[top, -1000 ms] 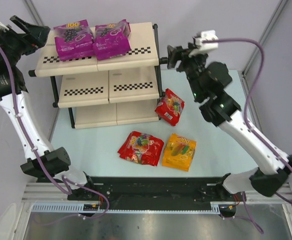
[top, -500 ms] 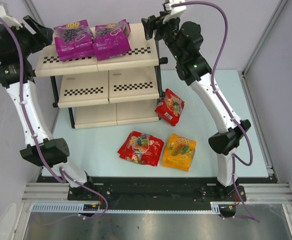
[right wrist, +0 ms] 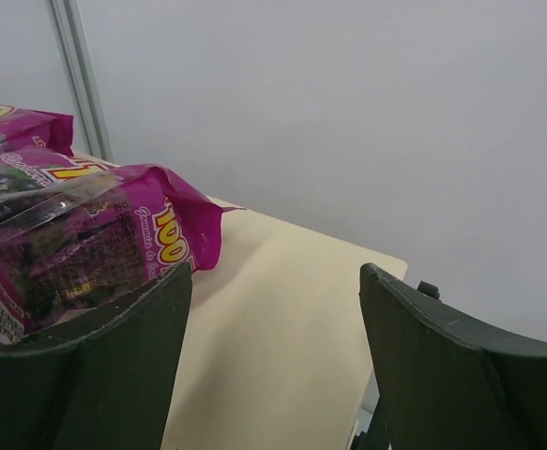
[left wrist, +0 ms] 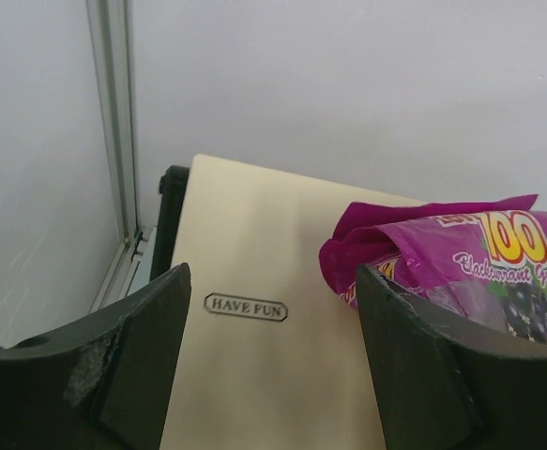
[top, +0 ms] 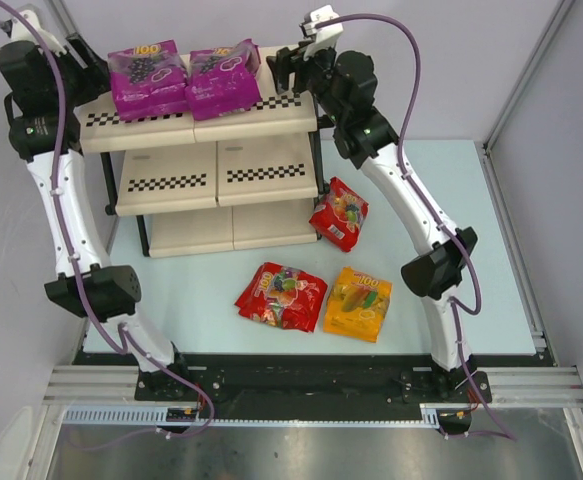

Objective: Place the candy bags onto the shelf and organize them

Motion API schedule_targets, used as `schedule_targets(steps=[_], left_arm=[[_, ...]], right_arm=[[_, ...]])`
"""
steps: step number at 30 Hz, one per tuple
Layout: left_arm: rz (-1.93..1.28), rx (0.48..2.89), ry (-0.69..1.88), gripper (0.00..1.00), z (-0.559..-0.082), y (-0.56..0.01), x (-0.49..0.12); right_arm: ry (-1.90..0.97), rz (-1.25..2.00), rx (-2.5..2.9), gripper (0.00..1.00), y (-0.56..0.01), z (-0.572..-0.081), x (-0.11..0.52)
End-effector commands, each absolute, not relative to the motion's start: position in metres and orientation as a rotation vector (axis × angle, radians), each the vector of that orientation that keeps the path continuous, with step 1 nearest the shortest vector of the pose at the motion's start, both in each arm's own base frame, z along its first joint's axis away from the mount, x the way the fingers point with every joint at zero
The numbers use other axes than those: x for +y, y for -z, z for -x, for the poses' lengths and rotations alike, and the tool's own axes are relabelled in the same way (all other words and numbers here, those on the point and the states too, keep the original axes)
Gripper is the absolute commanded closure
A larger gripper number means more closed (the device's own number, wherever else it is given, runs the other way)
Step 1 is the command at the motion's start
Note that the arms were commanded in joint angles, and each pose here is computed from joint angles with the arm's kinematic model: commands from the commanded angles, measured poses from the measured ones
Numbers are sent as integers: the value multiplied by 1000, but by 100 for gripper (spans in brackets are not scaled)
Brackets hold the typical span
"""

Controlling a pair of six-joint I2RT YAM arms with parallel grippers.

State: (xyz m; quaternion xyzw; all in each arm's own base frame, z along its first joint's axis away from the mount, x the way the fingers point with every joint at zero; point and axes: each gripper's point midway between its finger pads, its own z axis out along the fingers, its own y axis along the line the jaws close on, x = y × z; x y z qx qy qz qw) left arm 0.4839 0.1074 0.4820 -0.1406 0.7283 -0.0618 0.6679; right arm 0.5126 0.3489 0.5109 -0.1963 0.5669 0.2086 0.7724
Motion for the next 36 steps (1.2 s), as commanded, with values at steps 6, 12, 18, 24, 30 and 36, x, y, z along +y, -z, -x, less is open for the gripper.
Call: schedule_targets(steps=[6,12,18,24,30,36], left_arm=[[169,1613,126,23,-498,-499,66],[99,1626,162,23,-505,-495,46],[107,1638,136,21,-505,-491,49],[155,1634,66,15,-494,-496,62],[235,1609,-20,7,-472,-509,77],[272,1587,-84,4,-454,-517,87]], right_arm=[[-531,438,1109,23,-542,-502,357],[-552,467,1112,23,-537,-500,362],[-563,486,1125,23,-532,-498,365],[-534,495,1133,23,-528,-489,374],[-514,497,1138,23,-524,-479,389],[-497,470,1146,23,-526,-483,381]])
